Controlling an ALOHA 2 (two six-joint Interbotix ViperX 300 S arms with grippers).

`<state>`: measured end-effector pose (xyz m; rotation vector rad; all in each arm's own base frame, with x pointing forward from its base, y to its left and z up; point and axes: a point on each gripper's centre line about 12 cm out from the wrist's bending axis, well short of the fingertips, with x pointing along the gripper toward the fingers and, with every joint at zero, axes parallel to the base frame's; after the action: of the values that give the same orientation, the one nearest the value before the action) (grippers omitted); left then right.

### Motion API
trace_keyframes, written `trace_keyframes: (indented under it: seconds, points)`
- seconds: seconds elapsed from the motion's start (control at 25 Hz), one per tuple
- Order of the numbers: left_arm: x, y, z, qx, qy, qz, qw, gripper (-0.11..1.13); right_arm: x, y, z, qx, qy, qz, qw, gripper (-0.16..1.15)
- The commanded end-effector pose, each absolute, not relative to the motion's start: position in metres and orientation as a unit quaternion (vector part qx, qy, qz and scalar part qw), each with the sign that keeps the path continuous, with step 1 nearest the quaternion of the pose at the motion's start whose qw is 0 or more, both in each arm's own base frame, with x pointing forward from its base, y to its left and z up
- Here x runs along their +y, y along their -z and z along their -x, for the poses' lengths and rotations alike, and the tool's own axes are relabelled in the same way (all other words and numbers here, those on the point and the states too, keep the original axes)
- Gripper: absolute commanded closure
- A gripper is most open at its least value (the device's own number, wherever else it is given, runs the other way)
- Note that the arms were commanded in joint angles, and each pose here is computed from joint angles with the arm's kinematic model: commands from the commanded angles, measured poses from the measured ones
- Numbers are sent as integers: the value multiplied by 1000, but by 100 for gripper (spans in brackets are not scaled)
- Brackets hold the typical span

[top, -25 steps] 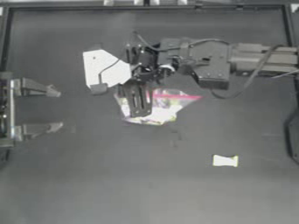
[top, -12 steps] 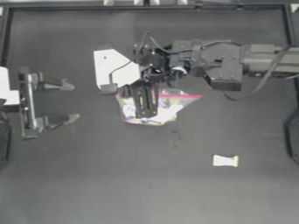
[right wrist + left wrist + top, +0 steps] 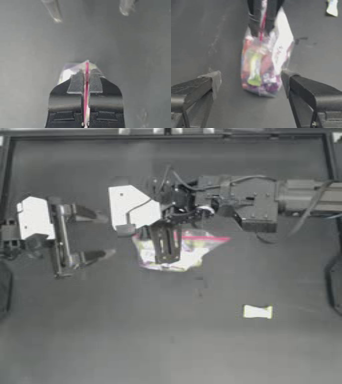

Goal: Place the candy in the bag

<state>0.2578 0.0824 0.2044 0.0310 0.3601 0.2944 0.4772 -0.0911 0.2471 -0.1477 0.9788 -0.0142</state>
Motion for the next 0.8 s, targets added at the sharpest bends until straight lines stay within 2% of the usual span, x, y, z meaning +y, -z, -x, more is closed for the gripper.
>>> trace_keyframes:
  seconds: [0.04,0.8]
  points:
    - [86,-214,-268,158,-148,-21,976,1,-91,-274,-474,438,12,73,896,92]
    - [91,-201,-299,167,-140,-21,976,1,-90,-273,-475,432,13,70,899,92]
